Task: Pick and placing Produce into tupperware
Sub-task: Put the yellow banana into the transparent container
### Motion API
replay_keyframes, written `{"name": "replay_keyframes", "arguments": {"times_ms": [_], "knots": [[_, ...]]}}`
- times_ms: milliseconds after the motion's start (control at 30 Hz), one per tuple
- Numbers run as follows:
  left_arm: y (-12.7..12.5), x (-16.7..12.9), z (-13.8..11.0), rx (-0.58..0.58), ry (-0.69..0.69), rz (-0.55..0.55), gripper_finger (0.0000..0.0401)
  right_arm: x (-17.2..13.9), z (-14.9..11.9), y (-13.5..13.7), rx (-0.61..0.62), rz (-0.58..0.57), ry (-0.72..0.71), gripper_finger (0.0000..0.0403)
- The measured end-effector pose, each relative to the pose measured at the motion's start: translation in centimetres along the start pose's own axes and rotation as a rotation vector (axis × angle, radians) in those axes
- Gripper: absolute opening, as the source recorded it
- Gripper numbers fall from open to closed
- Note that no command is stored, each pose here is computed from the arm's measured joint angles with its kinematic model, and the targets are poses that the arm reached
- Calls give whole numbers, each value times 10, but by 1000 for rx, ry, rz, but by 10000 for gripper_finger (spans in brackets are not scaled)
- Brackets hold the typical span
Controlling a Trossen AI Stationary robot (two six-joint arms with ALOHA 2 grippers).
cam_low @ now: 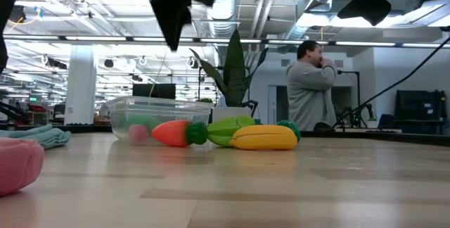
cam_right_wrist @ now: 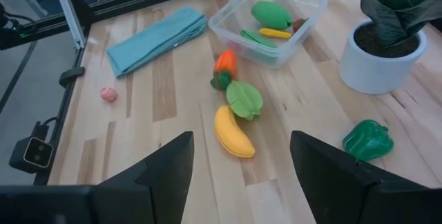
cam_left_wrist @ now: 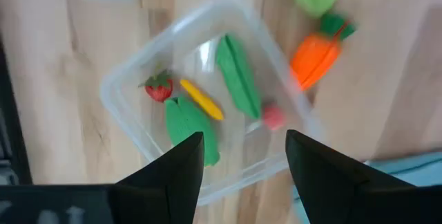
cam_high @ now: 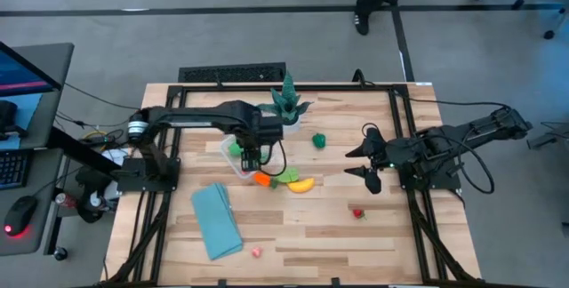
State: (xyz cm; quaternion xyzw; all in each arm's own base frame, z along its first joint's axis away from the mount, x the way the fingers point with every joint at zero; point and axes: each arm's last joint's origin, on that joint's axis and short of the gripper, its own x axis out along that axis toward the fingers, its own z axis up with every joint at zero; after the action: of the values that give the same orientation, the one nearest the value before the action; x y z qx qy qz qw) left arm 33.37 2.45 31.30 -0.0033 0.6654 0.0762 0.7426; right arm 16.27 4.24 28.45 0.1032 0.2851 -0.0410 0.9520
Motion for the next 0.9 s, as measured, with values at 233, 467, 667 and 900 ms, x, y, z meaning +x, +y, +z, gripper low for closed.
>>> {"name": "replay_keyframes", "arguments": {"times_ms": [233,467,667,900], "knots": [[-32,-50,-17,48,-280,-36,197,4,1,-1,20,-13,8,233],[-61,-79,-44,143,-382,7,197,23,-9,3,48,-25,140,233],[-73,-102,-75,174,-470,58,197,48,-14,16,-23,-2,197,233],[-69,-103,-126,78,-657,13,197,91,-15,28,-57,11,171,233]]}}
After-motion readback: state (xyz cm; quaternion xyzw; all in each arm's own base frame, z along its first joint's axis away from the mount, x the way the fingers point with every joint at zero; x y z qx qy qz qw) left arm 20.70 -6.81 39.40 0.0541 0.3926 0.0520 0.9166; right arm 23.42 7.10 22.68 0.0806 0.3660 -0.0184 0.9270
